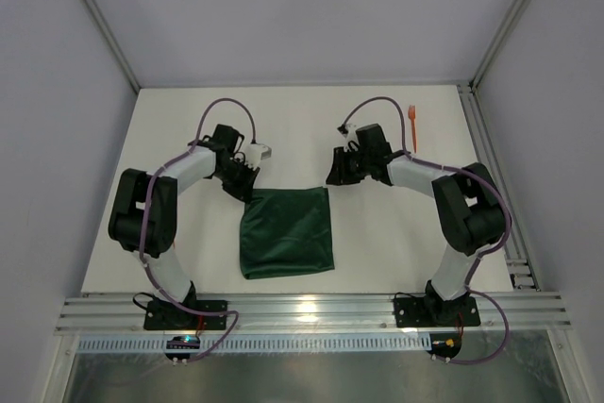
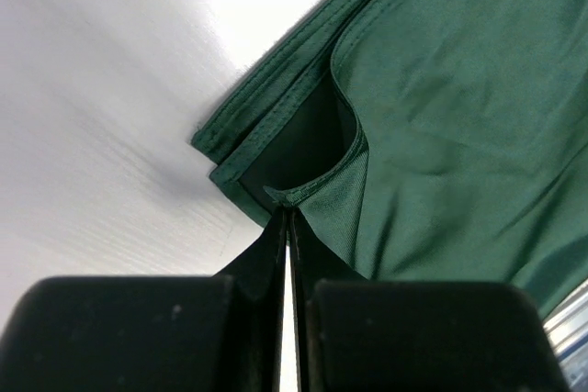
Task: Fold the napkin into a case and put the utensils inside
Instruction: Smooth out the lower triangle-folded napkin at the center of the board.
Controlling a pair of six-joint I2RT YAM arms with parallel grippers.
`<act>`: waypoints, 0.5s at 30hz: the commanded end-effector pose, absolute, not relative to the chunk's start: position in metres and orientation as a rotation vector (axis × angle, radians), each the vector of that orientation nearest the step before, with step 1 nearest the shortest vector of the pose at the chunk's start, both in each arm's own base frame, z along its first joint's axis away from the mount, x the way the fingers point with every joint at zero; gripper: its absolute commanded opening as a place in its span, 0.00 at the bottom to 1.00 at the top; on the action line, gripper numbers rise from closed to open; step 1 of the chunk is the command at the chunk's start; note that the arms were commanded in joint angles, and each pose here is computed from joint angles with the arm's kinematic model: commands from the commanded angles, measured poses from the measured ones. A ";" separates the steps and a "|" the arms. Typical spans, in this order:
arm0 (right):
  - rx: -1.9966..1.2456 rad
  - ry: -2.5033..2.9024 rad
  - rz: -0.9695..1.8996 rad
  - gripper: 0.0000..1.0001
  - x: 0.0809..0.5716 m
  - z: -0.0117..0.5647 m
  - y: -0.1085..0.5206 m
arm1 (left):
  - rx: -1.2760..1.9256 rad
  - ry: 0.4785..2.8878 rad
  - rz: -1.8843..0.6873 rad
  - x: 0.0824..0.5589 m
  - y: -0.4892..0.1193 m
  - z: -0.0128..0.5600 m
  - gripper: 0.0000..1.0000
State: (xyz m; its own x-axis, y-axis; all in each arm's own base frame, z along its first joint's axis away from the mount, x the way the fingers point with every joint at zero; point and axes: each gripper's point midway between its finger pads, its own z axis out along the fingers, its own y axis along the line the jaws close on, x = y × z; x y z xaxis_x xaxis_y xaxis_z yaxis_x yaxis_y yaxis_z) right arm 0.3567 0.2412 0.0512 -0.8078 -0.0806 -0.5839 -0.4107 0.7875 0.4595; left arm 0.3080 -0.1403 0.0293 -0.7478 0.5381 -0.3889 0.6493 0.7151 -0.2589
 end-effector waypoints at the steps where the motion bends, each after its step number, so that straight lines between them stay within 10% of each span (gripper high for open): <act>1: -0.331 2.451 0.773 0.26 0.352 0.050 0.237 | 0.930 2.572 -0.448 0.333 -0.138 0.038 0.00; 15: -0.313 2.519 0.877 0.26 0.348 0.021 0.250 | 0.893 2.640 -0.328 0.337 -0.122 0.021 0.13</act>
State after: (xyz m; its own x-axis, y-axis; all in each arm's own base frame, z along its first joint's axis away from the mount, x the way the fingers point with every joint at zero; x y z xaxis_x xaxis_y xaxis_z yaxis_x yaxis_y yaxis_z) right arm 0.3433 0.2453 0.0221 -0.8737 -0.0720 -0.4812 -0.3500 0.7801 0.5186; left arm 0.3208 -0.1212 0.0179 -0.7580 0.5495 -0.3514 0.6237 0.7682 -0.1444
